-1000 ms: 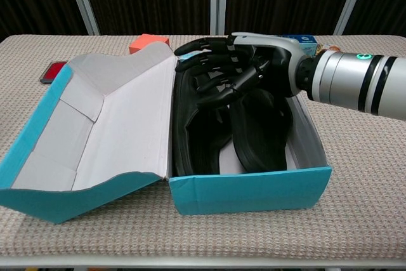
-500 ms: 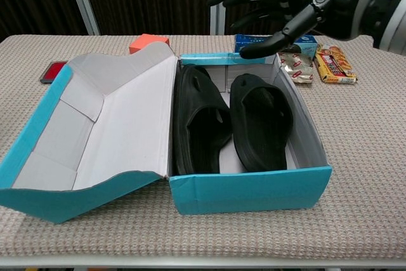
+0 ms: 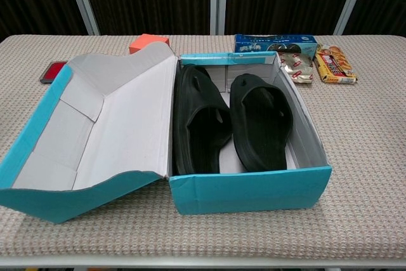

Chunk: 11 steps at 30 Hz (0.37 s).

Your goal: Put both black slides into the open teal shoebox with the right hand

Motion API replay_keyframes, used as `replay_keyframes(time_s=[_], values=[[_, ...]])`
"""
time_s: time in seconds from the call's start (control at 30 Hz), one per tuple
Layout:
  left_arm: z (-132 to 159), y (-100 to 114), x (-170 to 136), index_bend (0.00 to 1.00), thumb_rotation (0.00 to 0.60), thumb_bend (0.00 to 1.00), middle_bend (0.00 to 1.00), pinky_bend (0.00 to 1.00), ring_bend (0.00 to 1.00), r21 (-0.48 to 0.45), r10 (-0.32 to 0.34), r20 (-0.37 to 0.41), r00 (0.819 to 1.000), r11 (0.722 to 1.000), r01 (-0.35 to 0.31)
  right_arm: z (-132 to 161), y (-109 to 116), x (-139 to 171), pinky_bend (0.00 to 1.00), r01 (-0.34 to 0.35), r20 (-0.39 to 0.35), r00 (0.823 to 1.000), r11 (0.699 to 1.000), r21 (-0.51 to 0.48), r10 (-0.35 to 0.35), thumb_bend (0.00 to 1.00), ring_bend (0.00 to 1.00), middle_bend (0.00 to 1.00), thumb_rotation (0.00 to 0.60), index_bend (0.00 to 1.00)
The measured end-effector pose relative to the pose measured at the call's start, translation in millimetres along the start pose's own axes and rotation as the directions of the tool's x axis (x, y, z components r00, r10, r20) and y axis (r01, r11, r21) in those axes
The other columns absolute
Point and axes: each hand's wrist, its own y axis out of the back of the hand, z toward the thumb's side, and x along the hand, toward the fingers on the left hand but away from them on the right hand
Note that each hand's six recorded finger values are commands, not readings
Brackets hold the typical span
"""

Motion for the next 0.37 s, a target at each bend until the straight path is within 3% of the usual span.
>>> replay_keyframes(time_s=[0.23,0.37], values=[[-2.2,-7.5,-2.5,0.11,0.6,0.0,0.15,0.09,0.01,0.004,-0.013,-0.007,1.0,1.0,0.013,-34.2,-14.9,34.6,0.0,0.024,0.071,0.997,0.979,0.2,-0.039,0.01,0.0,0.0,0.6,0.0],[-1.7,-7.9,-2.4,0.11,0.6,0.0,0.15,0.09,0.01,0.014,-0.004,-0.005,1.0,1.0,0.004,-39.9,-23.6,55.4,0.0,0.026,0.102,0.993,0.964,0.263,-0.054,0.01,0.0,0.0,0.6,0.0]])
